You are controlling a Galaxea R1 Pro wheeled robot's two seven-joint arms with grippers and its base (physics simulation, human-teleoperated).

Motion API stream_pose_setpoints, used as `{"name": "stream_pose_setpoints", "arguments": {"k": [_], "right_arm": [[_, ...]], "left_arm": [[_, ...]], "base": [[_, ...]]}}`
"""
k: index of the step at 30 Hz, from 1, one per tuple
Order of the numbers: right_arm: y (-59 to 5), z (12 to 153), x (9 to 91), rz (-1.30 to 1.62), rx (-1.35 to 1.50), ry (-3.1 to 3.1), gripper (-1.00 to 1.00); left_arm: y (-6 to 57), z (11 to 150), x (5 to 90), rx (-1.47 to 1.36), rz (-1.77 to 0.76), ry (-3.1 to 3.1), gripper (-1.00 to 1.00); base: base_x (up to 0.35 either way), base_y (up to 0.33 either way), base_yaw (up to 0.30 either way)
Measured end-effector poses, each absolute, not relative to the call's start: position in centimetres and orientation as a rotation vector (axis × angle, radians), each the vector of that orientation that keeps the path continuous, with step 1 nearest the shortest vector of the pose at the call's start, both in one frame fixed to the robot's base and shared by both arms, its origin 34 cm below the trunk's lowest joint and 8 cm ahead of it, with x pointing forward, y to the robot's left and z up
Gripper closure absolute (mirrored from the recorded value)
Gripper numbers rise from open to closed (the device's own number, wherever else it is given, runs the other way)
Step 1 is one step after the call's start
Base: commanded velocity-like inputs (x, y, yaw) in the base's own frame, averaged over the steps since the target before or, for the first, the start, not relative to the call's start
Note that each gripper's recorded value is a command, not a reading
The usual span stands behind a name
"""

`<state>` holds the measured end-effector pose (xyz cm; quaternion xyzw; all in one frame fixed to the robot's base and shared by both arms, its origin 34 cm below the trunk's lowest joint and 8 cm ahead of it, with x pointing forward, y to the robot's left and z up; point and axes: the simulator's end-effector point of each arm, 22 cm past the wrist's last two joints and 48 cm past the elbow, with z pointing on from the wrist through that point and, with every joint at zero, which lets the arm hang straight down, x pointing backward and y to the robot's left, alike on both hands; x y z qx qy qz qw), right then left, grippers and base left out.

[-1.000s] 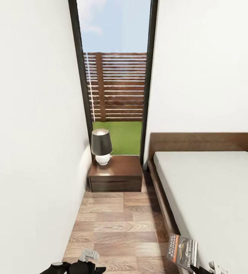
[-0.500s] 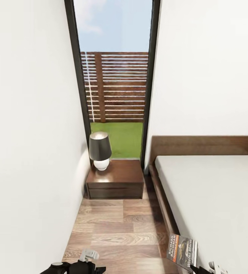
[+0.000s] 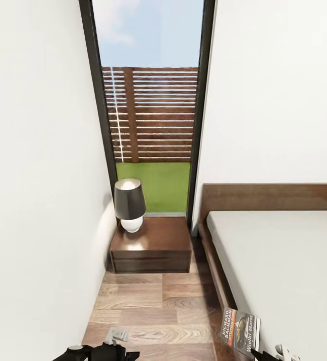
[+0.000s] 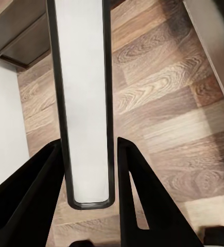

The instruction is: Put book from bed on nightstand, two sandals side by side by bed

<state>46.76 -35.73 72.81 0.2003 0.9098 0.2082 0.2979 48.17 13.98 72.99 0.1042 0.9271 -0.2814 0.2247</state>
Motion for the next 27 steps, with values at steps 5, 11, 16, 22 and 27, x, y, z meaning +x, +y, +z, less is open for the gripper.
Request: {"name": "stream_pose_setpoints", "arguments": {"k": [5, 11, 16, 22, 27], "right_arm": [[-35.75, 72.82, 46.81, 0.553, 0.535, 2.416, 1.00], [-35.75, 72.81, 46.84, 0.553, 0.536, 2.416, 1.00], [-35.74, 72.84, 46.83, 0.554, 0.535, 2.416, 1.00], [-35.75, 72.84, 46.81, 0.553, 0.535, 2.416, 1.00], [-35.74, 72.83, 46.80, 0.553, 0.534, 2.416, 1.00]], "left_arm": [[13.99, 72.96, 48.18, 0.287, -0.776, 2.558, -1.00], [13.99, 72.95, 48.20, 0.287, -0.776, 2.558, -1.00], [13.98, 72.98, 48.18, 0.287, -0.777, 2.558, -1.00], [14.00, 72.98, 48.18, 0.287, -0.776, 2.558, -1.00], [13.99, 72.98, 48.17, 0.287, -0.776, 2.558, -1.00]], "base": [[0.200, 0.000, 0.000], [0.026, 0.000, 0.000], [0.118, 0.000, 0.000], [0.294, 0.000, 0.000], [0.288, 0.000, 0.000]]}}
